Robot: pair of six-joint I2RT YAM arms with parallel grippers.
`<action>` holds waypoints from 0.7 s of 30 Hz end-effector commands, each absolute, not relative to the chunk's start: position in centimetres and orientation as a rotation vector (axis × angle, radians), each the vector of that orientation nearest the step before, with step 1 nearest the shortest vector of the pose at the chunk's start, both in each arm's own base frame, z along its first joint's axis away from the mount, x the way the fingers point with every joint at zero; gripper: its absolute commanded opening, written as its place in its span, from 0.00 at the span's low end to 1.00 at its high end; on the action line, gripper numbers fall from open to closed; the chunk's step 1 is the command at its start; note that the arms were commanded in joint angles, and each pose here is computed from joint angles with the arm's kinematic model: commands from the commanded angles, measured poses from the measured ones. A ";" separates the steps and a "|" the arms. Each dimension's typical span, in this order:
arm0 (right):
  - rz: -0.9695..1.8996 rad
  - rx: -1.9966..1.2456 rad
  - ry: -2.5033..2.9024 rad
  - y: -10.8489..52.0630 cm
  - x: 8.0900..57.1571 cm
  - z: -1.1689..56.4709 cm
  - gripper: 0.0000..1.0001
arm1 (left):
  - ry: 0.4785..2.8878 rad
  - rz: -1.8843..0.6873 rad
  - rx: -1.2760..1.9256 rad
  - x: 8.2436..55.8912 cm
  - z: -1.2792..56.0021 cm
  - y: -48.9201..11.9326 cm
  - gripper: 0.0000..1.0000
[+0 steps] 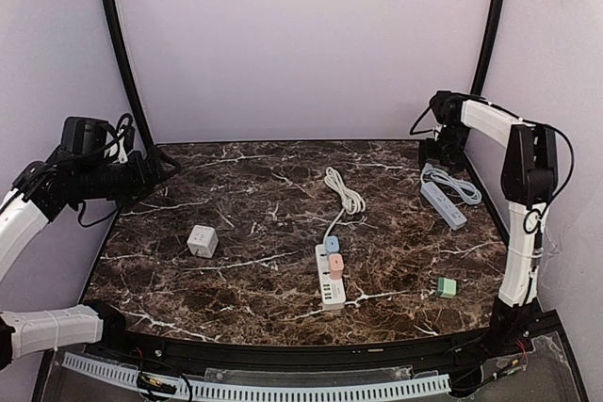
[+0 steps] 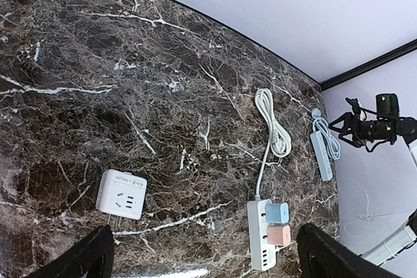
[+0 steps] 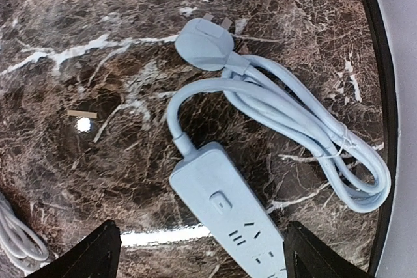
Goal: Insert the plug
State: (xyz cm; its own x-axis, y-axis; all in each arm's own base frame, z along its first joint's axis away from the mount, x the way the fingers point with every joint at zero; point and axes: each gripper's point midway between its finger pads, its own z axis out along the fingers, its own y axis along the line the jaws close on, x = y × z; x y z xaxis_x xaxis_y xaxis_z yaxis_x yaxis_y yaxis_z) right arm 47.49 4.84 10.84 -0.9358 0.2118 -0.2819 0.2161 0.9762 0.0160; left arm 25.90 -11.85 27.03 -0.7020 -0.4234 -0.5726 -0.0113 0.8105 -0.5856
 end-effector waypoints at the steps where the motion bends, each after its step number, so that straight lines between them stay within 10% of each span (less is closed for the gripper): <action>1: -0.027 0.292 2.829 3.9 49.1 9.4 0.87 | 2.250 -0.779 -0.359 26.9 27.3 -12.5 1.00; 21: -0.037 0.263 2.867 1.3 50.6 6.0 0.91 | 2.304 -0.800 -0.292 31.5 28.6 -15.1 1.00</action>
State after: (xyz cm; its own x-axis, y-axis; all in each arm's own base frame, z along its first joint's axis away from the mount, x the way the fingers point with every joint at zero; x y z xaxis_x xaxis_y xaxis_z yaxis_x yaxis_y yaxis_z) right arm 50.39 1.12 7.79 -0.9408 0.1850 -0.2839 0.1976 0.9801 -0.0162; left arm 30.86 -14.77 26.88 -0.7539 -0.4311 -0.4957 -0.0372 0.7814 -0.6229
